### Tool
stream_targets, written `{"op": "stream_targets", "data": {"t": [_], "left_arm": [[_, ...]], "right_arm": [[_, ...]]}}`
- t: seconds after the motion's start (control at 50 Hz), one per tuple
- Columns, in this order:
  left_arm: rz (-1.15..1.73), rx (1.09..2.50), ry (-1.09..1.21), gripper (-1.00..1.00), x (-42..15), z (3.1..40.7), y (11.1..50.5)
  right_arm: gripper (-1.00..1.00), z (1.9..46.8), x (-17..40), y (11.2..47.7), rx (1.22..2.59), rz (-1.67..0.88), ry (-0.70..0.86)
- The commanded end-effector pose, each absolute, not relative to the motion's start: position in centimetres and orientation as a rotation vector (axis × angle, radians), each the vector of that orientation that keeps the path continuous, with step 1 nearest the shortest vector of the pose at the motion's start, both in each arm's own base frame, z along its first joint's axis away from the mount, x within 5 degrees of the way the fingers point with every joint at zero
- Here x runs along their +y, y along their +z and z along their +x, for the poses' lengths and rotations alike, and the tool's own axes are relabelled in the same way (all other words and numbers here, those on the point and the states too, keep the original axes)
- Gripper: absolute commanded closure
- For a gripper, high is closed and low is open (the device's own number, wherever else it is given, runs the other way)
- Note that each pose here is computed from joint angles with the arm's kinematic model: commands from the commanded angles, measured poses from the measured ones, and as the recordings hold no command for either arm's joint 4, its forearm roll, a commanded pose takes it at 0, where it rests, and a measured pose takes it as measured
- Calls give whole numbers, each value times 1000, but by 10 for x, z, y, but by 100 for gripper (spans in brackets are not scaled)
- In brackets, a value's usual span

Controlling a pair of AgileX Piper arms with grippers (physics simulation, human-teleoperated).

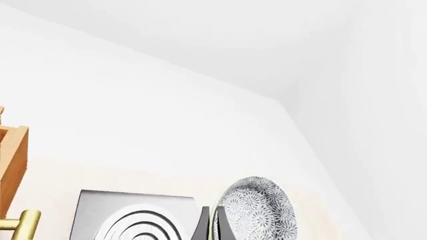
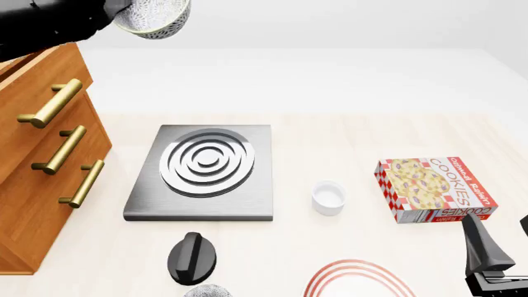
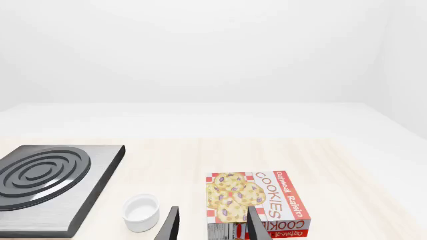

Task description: Pick the akita bowl on the wooden cabinet and place it on the plate.

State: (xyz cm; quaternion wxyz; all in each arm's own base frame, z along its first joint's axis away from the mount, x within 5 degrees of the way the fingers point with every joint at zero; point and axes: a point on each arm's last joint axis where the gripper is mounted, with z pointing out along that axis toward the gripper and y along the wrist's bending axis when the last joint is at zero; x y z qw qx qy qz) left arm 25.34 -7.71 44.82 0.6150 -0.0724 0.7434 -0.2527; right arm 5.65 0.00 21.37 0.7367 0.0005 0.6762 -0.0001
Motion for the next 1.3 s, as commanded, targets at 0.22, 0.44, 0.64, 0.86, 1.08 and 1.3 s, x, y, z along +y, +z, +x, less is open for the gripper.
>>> {"op": "stream_targets", "data": {"t": [0.22,0.44,0.64,0.86,1.08,1.3], "left_arm": [[-82,1754,-623,100,-99,252,437],[-39,1773,-629,100,-109,251,432],[17,1792,-644,100,-120,247,429],[67,1807,-653,100,-129,241,426],[114,1824,-674,100,-140,236,421],[170,1848,-703,100,-156,233,411]], "right_arm": [[-100,56,0,214,1485,1,0],[-100,56,0,214,1485,1,0],[-100,56,0,214,1485,1,0],[-100,56,0,214,1485,1,0],[-100,56,0,214,1485,1,0],[-100,56,0,214,1485,1,0]]}}
